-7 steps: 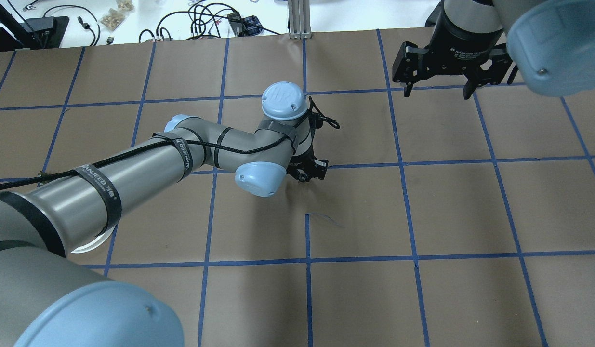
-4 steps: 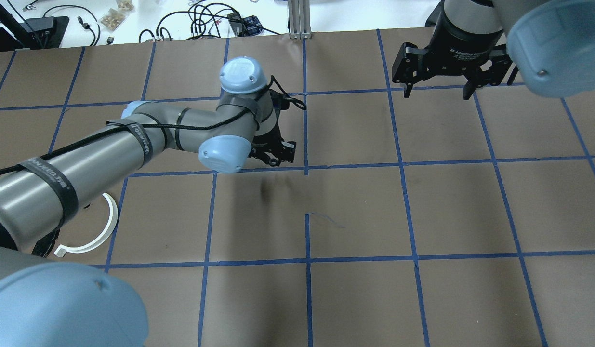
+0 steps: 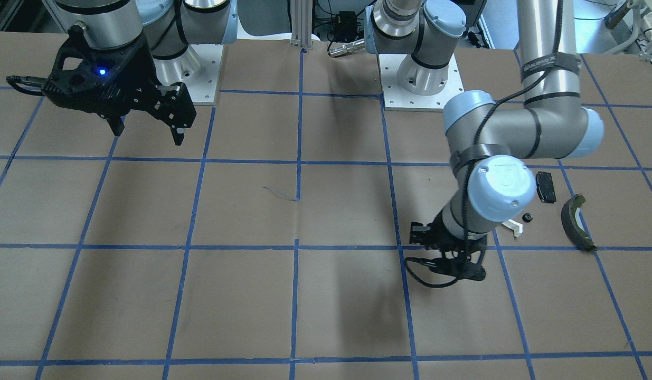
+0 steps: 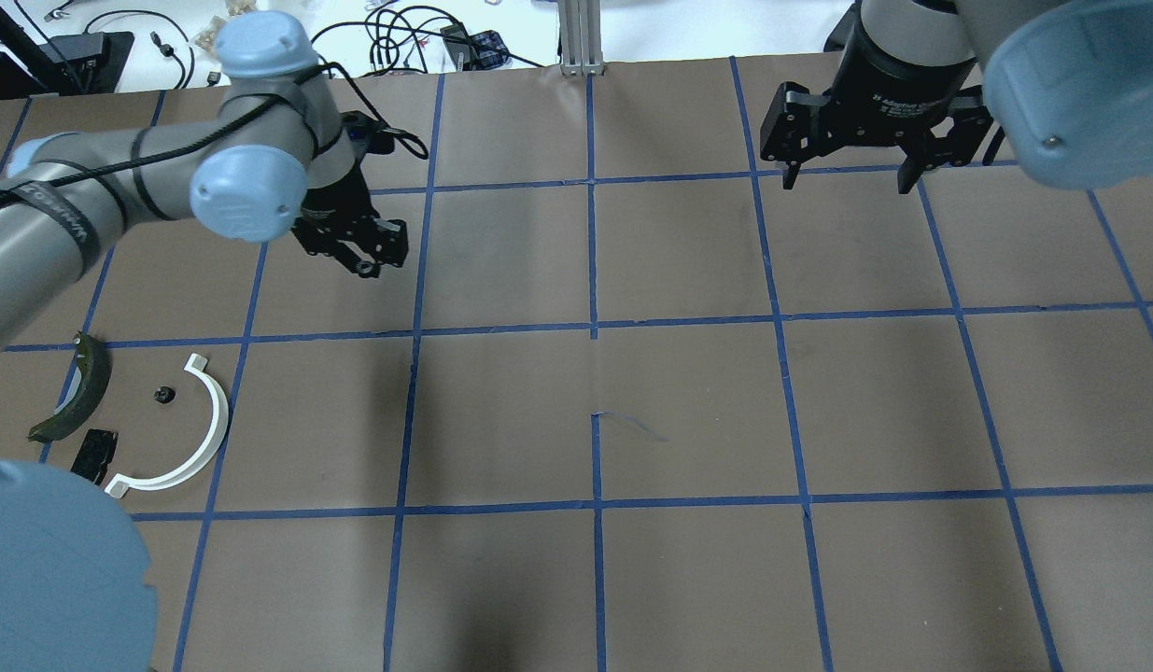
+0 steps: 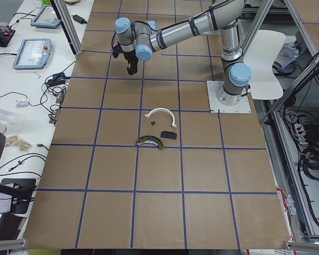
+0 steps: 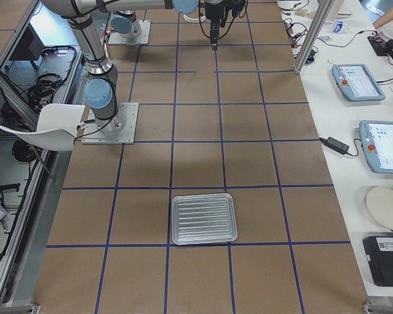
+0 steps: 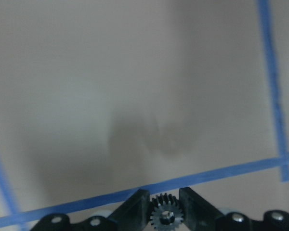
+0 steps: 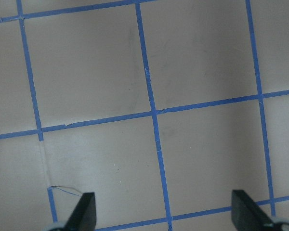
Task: Place bearing gear from tray to pile
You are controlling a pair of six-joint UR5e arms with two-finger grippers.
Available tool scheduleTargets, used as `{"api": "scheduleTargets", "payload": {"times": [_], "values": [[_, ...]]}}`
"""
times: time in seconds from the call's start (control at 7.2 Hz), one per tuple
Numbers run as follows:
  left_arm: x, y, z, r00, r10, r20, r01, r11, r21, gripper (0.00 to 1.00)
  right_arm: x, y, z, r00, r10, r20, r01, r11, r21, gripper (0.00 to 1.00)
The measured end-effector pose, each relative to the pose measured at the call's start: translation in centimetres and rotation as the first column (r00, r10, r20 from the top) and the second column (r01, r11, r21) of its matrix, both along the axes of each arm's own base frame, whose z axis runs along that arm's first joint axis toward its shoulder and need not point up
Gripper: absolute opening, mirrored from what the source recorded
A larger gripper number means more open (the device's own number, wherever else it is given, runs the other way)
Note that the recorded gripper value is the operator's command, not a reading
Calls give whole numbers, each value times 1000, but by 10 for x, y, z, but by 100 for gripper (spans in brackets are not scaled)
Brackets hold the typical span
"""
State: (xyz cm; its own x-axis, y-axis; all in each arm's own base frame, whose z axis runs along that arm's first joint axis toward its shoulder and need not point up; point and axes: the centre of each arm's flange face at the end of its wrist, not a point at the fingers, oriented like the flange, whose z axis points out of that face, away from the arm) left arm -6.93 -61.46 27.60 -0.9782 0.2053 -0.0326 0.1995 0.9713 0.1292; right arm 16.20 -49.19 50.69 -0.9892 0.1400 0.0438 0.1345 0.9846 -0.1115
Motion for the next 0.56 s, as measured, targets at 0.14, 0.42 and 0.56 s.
{"api": "scheduleTargets", "payload": {"times": [0.14, 0.42, 0.56], "values": [[55, -1, 8, 1000, -16, 6, 16, 1000, 11, 0, 0, 0, 0, 1000, 0, 0, 0, 1000, 0, 100], [150, 9, 12, 999, -50, -6, 50, 998, 23, 0, 1, 0, 0, 1000, 1, 2, -1, 1000, 0, 100], [194, 20, 7, 998, -53, -21, 54, 998, 32, 0, 1, 0, 0, 1000, 1, 3, -1, 1000, 0, 100]]}}
